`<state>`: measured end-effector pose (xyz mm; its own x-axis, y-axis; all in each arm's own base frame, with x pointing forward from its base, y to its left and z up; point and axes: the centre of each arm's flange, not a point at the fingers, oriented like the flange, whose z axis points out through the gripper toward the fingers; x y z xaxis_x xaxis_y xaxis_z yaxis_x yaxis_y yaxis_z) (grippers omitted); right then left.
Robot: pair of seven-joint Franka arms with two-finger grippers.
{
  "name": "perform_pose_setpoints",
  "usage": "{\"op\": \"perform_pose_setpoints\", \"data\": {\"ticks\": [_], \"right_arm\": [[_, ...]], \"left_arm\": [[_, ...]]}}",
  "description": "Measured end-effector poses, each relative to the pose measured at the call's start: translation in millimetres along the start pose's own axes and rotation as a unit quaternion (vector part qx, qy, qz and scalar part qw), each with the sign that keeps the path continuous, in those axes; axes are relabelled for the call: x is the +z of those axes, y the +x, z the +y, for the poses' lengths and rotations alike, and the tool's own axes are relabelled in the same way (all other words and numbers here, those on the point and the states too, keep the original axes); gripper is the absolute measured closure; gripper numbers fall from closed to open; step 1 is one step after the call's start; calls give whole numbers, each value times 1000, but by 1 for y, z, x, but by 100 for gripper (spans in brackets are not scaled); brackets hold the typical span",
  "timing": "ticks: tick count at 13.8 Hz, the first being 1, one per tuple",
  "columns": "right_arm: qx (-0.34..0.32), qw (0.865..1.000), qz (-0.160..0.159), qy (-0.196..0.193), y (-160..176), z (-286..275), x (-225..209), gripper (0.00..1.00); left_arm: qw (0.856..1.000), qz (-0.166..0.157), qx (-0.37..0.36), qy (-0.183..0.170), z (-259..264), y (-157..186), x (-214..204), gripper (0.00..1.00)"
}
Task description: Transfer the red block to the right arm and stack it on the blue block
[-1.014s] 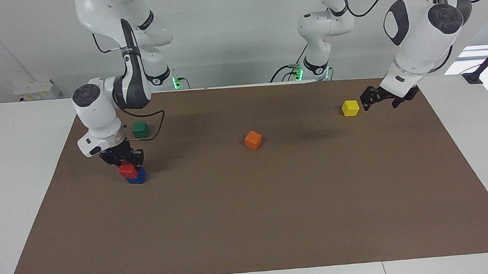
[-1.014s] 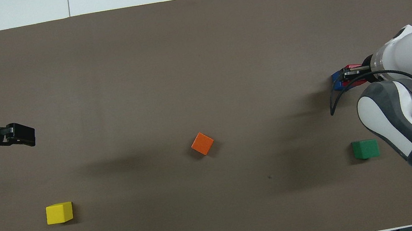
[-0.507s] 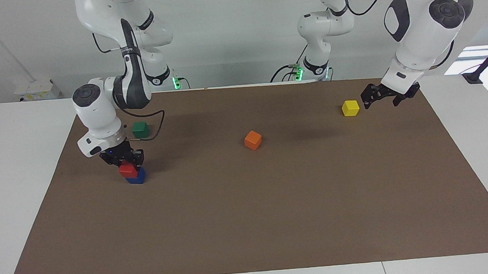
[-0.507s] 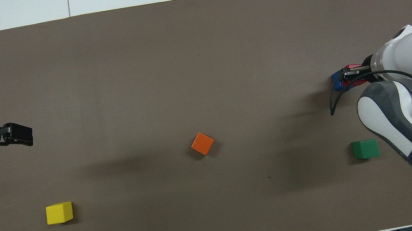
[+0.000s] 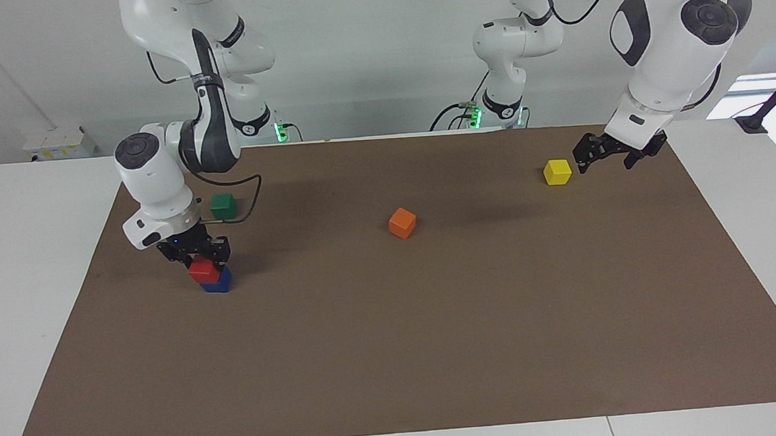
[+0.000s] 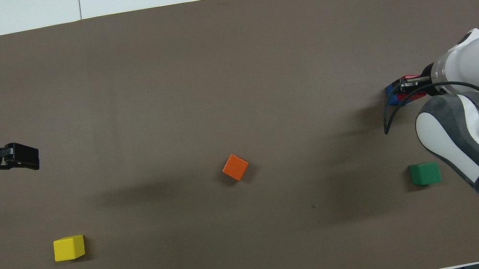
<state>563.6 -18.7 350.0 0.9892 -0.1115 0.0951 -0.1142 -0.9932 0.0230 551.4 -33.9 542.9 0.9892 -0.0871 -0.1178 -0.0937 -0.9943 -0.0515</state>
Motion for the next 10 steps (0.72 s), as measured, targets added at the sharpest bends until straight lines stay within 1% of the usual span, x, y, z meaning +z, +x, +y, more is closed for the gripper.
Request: {"op": "perform_pose_setpoints", "data": {"ticks": [1,2,3,4,6,7,9,10], "right_arm": [[0,1000,0,0,0,0,0,24],[0,1000,1,0,1,-1,-1,13],[-1,1000,-1,0,1,-1,-2,5],[-1,1000,-6,0,2,-1,-5,0],[0,1000,-16,-1,10,-2,-20,1],[0,1000,-21,-1,15,-3,-31,0],[-3,999,-35,-2,23,-7,-56,1],[-4,999,-41,-3,25,-8,-72,0]], "left_arm": [[1000,0,0,0,0,0,0,0],[1000,0,1,0,1,0,0,0],[1000,0,1,0,1,0,0,0],[1000,0,1,0,2,0,0,0],[1000,0,1,0,1,0,0,0],[1000,0,1,0,1,0,0,0],[1000,0,1,0,2,0,0,0],[1000,0,2,0,2,0,0,0]]}}
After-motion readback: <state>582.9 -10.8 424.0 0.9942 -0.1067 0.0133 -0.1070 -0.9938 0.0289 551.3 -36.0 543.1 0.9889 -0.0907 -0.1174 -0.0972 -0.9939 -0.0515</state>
